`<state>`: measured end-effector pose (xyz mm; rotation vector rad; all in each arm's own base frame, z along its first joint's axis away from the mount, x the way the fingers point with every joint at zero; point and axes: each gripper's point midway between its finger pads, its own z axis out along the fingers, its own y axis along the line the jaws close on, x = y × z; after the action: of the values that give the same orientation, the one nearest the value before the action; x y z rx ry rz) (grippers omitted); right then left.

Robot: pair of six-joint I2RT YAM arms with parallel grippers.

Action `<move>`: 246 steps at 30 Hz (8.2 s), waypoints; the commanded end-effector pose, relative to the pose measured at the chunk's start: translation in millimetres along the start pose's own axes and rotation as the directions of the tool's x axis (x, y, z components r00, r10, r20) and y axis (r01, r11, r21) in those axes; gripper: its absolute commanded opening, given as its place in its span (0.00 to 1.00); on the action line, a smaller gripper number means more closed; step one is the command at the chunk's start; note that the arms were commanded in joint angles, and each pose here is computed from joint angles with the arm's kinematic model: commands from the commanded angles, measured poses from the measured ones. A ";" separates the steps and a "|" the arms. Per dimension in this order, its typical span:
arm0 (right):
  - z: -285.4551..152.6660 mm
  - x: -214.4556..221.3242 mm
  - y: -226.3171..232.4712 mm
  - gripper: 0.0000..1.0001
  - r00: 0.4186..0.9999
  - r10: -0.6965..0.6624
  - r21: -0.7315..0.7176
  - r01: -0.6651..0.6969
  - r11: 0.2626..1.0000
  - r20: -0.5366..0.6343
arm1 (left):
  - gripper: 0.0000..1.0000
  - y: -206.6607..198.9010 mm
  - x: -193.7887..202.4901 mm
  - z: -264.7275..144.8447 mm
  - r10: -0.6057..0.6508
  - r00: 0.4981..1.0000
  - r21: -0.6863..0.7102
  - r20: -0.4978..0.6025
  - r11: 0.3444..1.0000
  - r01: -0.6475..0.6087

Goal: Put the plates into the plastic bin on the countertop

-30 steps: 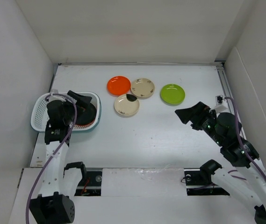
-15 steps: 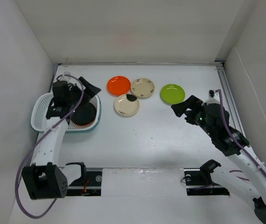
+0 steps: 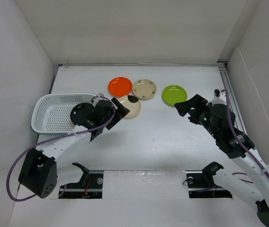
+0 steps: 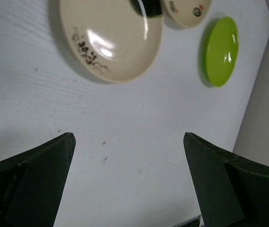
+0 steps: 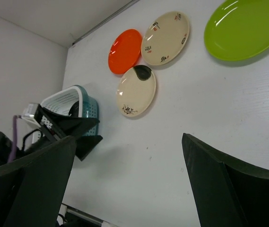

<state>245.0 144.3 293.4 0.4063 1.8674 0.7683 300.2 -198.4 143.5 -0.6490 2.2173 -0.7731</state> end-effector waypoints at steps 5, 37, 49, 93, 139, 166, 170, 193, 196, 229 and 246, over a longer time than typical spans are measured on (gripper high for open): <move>-6.3 -13.8 18.7 1.00 0.999 0.005 -0.075 -0.002 0.997 0.035 | 1.00 26.2 4.0 22.7 -0.220 0.970 0.019 0.107 0.975 0.220; -3.6 -11.8 20.3 1.00 0.999 -0.001 -0.097 0.004 0.995 0.032 | 0.04 76.6 50.9 124.5 -0.236 0.971 -0.263 0.023 0.936 0.234; -5.8 -12.4 25.3 1.00 1.000 0.000 -0.117 0.003 0.993 0.025 | 0.00 -7.6 9.3 67.7 -0.058 0.994 -0.101 0.094 0.993 0.067; -9.2 -15.2 29.2 1.00 0.998 -0.049 -0.154 0.054 0.987 0.031 | 0.87 174.2 -145.1 -88.1 -0.220 0.840 -0.286 0.496 0.872 0.397; -28.6 -27.7 36.4 1.00 0.998 -0.032 -0.179 0.041 0.983 0.051 | 0.96 17.3 -84.3 175.5 -0.400 0.820 -0.189 0.410 0.842 0.505; -56.7 -44.9 47.7 1.00 0.993 -0.056 -0.224 0.078 0.971 0.103 | 0.04 32.6 -84.5 221.3 -0.453 0.814 -0.273 0.363 0.783 0.558; -58.8 -47.3 44.2 1.00 0.991 -0.062 -0.210 0.086 0.974 0.119 | 0.00 31.8 -91.1 223.1 -0.435 0.824 -0.295 0.363 0.785 0.545; -61.2 -47.1 42.1 1.00 0.990 -0.071 -0.208 0.095 0.974 0.120 | 0.00 25.5 -182.6 2.3 -0.301 0.864 -0.093 0.404 0.926 0.366; -57.3 -40.5 41.5 1.00 0.993 -0.078 -0.212 0.096 0.973 0.093 | 0.00 59.3 -179.0 -40.0 -0.333 0.830 -0.099 0.448 0.904 0.416; -51.7 -42.6 43.6 1.00 0.992 -0.065 -0.220 0.087 0.972 0.104 | 1.00 47.7 -191.1 -118.6 -0.046 0.872 -0.040 0.487 0.996 0.075; -45.6 -65.1 43.8 1.00 0.988 -0.037 -0.146 0.060 0.987 0.152 | 1.00 -97.8 -32.9 155.4 0.212 0.976 0.137 -0.057 0.970 -0.203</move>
<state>227.4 133.0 342.9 0.2846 1.7669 0.8109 419.0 -278.6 82.0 -0.3357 2.3992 -0.6878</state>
